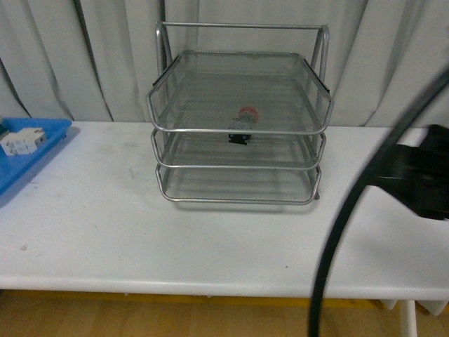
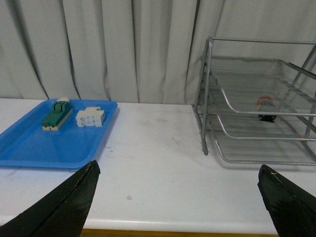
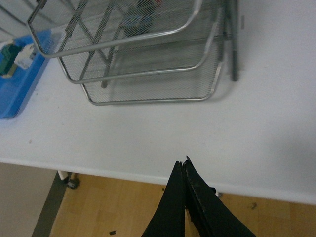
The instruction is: Place button on rack with both arms
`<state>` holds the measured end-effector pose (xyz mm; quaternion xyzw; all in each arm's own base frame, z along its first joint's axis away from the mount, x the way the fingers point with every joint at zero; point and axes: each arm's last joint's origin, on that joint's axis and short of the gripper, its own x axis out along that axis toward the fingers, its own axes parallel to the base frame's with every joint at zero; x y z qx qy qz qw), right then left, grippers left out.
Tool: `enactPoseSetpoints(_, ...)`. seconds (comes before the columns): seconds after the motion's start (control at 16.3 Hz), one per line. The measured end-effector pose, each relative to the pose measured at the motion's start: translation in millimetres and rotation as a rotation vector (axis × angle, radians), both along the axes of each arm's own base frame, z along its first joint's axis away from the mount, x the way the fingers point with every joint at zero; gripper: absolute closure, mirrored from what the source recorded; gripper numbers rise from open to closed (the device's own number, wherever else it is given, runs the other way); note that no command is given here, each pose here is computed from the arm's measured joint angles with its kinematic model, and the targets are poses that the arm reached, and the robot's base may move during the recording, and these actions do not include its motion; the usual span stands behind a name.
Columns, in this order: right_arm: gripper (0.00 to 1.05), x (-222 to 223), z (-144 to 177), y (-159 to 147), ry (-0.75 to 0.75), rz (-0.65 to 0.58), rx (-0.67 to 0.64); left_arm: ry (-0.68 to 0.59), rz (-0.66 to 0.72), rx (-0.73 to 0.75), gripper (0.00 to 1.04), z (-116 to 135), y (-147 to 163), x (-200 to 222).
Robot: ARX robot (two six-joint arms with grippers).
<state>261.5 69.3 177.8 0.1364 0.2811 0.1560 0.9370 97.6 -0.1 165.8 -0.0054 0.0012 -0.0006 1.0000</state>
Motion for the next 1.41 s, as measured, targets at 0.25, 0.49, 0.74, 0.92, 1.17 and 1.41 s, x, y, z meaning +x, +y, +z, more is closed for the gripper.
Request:
enactPoseSetpoints(0.25, 1.03, -82, 24, -66, -0.279, -0.188, 0.003, 0.0, 0.0, 0.0, 0.07, 0, 0, 0)
enactPoseSetpoints(0.49, 1.03, -133, 15, -69, -0.571, -0.325, -0.251, 0.0, 0.0, 0.0, 0.07, 0, 0, 0)
enactPoseSetpoints(0.74, 1.03, -142, 3, -69, -0.569, -0.319, -0.272, 0.0, 0.0, 0.0, 0.07, 0, 0, 0)
enactPoseSetpoints(0.92, 1.03, -145, 1, -69, -0.575, -0.32, -0.272, 0.0, 0.0, 0.0, 0.07, 0, 0, 0)
enactPoseSetpoints(1.17, 1.03, -150, -8, -69, -0.583, -0.322, -0.271, 0.0, 0.0, 0.0, 0.07, 0, 0, 0)
enactPoseSetpoints(1.41, 1.03, -155, -9, -69, -0.575, -0.321, -0.272, 0.0, 0.0, 0.0, 0.07, 0, 0, 0)
